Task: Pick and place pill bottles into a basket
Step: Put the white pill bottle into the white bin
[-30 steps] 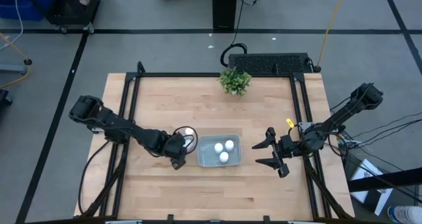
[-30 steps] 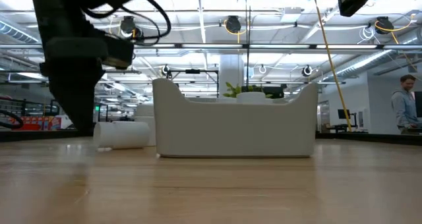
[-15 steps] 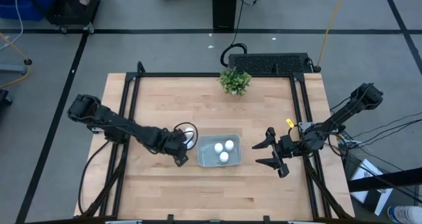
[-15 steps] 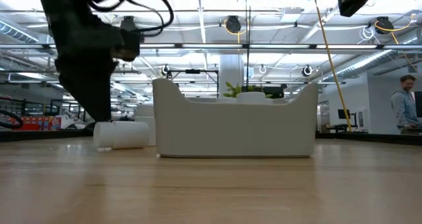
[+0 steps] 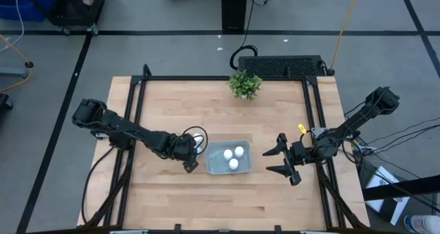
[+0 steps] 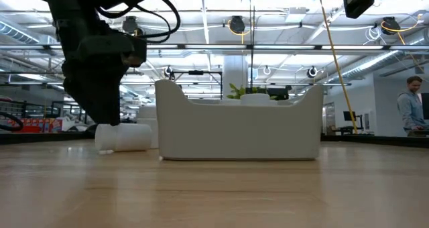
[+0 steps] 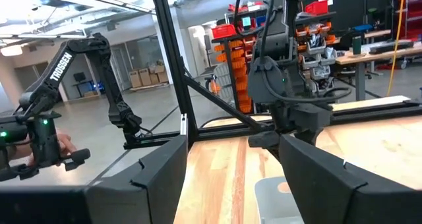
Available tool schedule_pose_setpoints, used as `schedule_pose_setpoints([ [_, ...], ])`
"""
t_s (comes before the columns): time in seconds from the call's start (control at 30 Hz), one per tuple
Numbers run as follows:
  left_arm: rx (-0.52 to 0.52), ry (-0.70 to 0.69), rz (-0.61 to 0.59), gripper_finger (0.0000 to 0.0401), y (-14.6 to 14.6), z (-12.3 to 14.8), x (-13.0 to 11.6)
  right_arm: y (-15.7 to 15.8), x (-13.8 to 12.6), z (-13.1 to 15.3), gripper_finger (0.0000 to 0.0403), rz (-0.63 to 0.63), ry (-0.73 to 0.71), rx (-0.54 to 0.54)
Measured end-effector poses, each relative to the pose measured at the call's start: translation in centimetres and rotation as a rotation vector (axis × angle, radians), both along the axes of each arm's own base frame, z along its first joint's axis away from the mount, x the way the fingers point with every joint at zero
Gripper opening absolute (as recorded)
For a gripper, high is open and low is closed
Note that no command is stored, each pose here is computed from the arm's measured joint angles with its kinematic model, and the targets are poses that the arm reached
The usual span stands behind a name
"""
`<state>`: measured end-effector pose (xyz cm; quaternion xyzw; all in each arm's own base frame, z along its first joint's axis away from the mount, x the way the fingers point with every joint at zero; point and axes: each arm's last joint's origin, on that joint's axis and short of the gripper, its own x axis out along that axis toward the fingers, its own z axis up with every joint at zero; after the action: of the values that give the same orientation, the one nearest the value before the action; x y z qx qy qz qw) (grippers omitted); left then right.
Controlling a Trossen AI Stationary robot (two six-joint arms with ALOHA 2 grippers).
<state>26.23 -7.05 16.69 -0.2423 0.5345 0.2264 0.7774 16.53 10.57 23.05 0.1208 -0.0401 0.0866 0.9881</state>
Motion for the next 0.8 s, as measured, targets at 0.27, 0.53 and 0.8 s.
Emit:
schedule_pose_setpoints([
  [0.27, 0.004, 0.133, -0.043, 0.0280, -0.1, -2.7, 0.4, 0.0, 0.0, -0.1, 0.0236, -0.001, 0.010, 0.002],
  [0.53, 0.025, 0.110, -0.090, 0.0280, -0.1, -3.0, 0.8, -0.2, 0.2, -0.2, 0.0236, -0.015, 0.018, 0.003],
  [0.8, 0.098, 0.106, -0.300, 0.0280, -0.4, -2.9, 0.9, -0.2, 0.2, -0.2, 0.0236, -0.015, 0.023, 0.003],
])
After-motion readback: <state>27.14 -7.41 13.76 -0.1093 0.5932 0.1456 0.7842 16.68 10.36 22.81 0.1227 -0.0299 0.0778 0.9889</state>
